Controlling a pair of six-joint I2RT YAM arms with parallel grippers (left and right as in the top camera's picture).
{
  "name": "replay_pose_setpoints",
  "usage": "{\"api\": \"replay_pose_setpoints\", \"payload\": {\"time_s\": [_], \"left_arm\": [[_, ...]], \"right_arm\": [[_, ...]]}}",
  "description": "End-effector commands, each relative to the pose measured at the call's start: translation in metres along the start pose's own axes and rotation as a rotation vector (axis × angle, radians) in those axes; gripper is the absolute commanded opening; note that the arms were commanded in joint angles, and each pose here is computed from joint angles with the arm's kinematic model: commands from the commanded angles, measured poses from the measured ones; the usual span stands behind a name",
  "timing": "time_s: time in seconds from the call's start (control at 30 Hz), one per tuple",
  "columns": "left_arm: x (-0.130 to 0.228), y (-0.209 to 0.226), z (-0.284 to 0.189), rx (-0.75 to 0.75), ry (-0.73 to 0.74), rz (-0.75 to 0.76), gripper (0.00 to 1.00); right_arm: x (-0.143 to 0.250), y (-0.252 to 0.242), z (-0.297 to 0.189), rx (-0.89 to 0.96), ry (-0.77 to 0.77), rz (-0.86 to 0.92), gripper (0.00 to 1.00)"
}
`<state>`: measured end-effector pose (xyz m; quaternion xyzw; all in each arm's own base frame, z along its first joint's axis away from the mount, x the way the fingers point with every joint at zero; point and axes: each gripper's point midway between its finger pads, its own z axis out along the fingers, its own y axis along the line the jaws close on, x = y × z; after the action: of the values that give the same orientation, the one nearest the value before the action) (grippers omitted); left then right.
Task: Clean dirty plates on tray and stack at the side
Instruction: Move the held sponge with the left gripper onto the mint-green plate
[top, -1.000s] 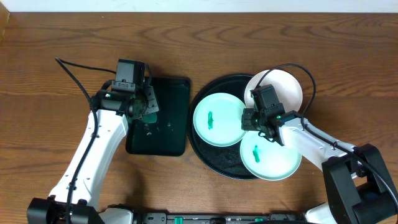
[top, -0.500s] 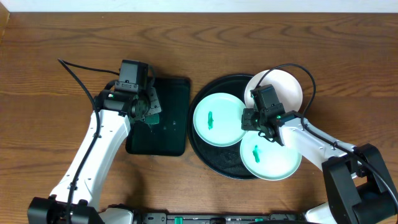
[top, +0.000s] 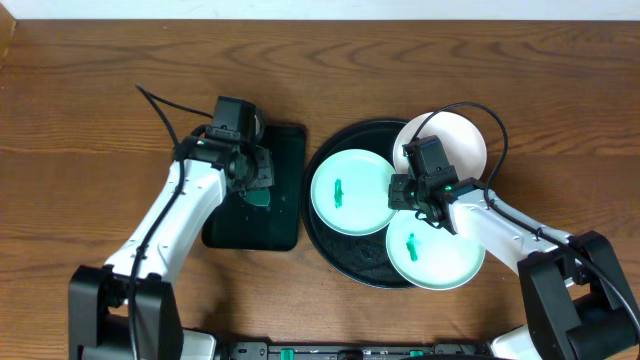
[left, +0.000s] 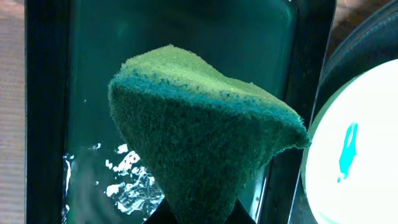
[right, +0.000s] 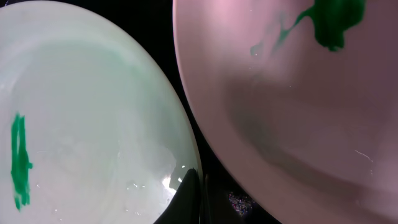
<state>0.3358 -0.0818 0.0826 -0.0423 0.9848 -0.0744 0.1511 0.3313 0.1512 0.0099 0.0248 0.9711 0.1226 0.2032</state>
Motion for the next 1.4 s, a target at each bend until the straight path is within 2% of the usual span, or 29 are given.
{"api": "replay_pose_setpoints", "payload": {"time_s": [0.0, 0.13, 0.37, 0.67, 0.9, 1.37], "left_arm": [[-0.003, 0.004, -0.005, -0.027, -0.009, -0.012, 0.07], [-0.012, 0.015, -0.026, -0.116, -0.011, -0.024, 0.07], [-0.031, 0.008, -0.065, -0.119, -0.028, 0.002, 0.07], [-0.029, -0.003, -0.065, -0.114, -0.035, -0.003, 0.07], [-0.021, -0.054, -0.053, 0.026, -0.033, 0.04, 0.08], [0.001, -0.119, 0.011, 0.065, 0.03, 0.101, 0.07]], "right_arm": [[-0.002, -0.001, -0.002, 0.012, -0.012, 0.005, 0.01], [-0.002, -0.001, -0.002, 0.011, -0.013, 0.005, 0.01], [-0.002, -0.001, -0.002, 0.012, -0.013, 0.005, 0.01], [-0.002, -0.001, -0.002, 0.012, -0.012, 0.004, 0.01], [-0.002, -0.001, -0.002, 0.012, -0.012, 0.004, 0.01], [-0.002, -0.001, -0.002, 0.012, -0.012, 0.004, 0.01]]}}
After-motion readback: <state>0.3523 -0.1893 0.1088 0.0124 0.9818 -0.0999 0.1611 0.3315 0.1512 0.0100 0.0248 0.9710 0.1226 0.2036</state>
